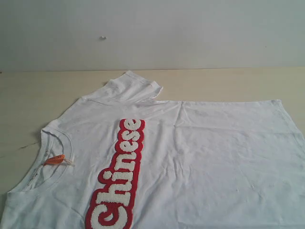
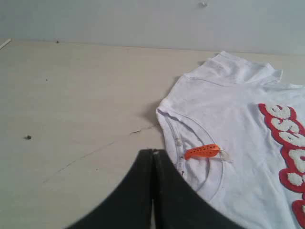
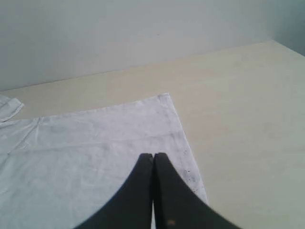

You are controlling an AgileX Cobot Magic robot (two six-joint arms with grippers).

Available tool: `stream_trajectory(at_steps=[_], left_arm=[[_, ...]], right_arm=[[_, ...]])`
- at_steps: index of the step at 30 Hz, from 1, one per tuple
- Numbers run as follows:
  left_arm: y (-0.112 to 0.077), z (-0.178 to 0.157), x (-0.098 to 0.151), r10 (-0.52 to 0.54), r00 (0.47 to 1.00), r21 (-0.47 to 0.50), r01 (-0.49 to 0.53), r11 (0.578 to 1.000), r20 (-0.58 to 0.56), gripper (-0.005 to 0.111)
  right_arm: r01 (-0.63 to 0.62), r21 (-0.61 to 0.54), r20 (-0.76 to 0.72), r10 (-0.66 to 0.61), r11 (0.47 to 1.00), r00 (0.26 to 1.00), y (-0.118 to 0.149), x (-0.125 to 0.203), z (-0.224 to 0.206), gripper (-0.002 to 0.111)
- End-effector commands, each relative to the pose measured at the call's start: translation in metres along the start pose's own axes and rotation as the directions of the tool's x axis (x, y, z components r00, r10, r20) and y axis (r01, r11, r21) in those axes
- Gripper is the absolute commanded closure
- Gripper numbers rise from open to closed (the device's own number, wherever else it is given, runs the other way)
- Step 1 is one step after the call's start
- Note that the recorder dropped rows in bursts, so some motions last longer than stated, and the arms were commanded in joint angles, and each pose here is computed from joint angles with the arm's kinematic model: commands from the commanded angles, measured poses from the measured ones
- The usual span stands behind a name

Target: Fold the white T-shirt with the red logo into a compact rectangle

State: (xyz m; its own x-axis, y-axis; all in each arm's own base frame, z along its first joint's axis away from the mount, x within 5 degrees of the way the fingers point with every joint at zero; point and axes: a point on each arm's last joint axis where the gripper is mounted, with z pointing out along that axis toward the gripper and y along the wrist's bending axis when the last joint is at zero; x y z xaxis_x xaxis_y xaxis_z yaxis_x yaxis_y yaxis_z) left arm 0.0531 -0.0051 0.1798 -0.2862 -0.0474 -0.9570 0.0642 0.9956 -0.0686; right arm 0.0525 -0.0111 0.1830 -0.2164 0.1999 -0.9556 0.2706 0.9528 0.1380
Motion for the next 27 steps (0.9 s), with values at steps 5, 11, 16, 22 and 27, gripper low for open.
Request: stream_trajectory(at_steps=[5,11,16,22,27], left_arm=[[0.0000,-0.0005,-0.0014,-0.004,1.000,0.001,0.004,1.000,0.019,0.107],[0.0000,-0.0005,-0.0014,-0.004,1.000,0.001,0.004,1.000,0.019,0.107],[0.0000,-0.0005,-0.0014,-0.004,1.000,0.001,0.004,1.000,0.019,0.107],[0.0000,-0.0005,-0.0014,-0.004,1.000,0.001,0.004,1.000,0.019,0.107],[-0.0004,-0.0005,-0.0017,-0.019,1.000,0.005,0.019,1.000,0.023,0.107]], right_arm=[[0.006,0.007,0.005,-0.006,1.000,1.000,-0.0006,0.0010,0.0001,0.108],[0.007,0.005,0.005,-0.007,1.000,1.000,-0.0005,0.0010,0.0001,0.108],[0.007,0.005,0.005,-0.007,1.000,1.000,-0.0005,0.0010,0.0001,0.108],[0.007,0.005,0.005,-0.007,1.000,1.000,-0.0005,0.0010,0.0001,0.108],[0.020,0.010,0.062,-0.021,1.000,0.998,-0.0008,-0.0042,-0.0001,0.108]])
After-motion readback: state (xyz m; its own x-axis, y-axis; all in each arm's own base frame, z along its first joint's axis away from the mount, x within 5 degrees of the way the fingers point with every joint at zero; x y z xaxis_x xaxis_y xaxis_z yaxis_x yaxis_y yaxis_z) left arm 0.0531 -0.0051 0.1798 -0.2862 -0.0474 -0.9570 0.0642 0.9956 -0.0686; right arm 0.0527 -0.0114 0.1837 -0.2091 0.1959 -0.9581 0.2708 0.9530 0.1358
